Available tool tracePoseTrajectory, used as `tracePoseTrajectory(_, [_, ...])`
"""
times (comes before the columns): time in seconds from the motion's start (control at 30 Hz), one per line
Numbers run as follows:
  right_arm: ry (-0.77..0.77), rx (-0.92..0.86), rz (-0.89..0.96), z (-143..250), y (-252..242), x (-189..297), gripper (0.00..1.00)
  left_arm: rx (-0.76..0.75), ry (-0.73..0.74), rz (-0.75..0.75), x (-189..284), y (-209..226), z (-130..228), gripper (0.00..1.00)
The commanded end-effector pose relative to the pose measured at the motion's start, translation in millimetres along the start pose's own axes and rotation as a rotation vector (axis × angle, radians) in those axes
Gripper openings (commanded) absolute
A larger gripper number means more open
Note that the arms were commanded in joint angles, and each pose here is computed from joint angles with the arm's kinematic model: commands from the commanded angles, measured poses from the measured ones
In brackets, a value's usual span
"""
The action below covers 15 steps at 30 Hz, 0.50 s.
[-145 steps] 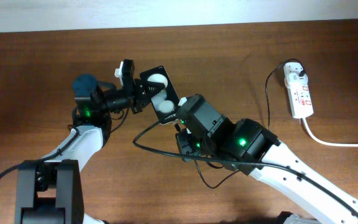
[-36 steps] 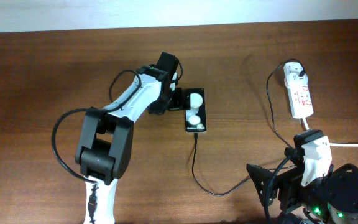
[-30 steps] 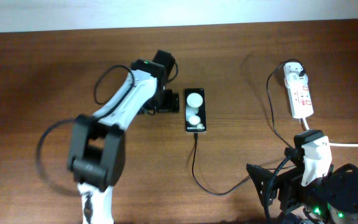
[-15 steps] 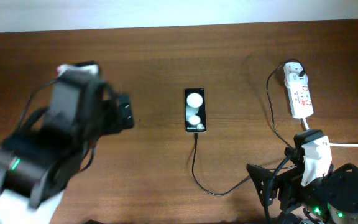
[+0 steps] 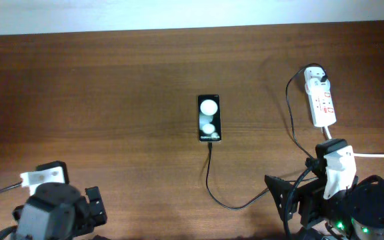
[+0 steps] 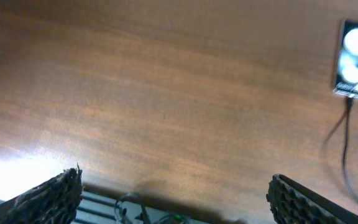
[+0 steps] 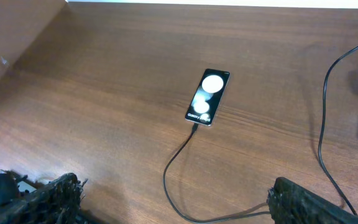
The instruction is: Plug charger to phone and switch on socket
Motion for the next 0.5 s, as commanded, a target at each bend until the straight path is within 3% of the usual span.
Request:
tracePoseTrajectory(0.0, [-0.009, -0.007, 0.011, -2.4, -1.8, 1.1, 0.99, -0.012, 0.021, -0.035, -11.6, 1.5, 5.1, 0.99])
tracePoseTrajectory(0.23, [-0.009, -0.007, 0.011, -2.5, -1.8, 1.1, 0.99, 0.002, -0.008, -0.02, -7.6, 7.0, 9.1, 0.99])
tracePoseTrajectory(0.47, [-0.009, -0.007, 0.011, -2.5, -1.8, 1.1, 0.99, 0.12, -0.25, 0.114, 29.5, 43.2, 28.5, 0.99])
Point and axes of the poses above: each gripper's point midway between its finger pads, its own x axis back along the fingers, its own y axis along the line the jaws close on, z = x × y, the point moved 1 cm from there along x, back along the fingers, and after that the axes turned 5 degrees about x, right-handed, at the moved point
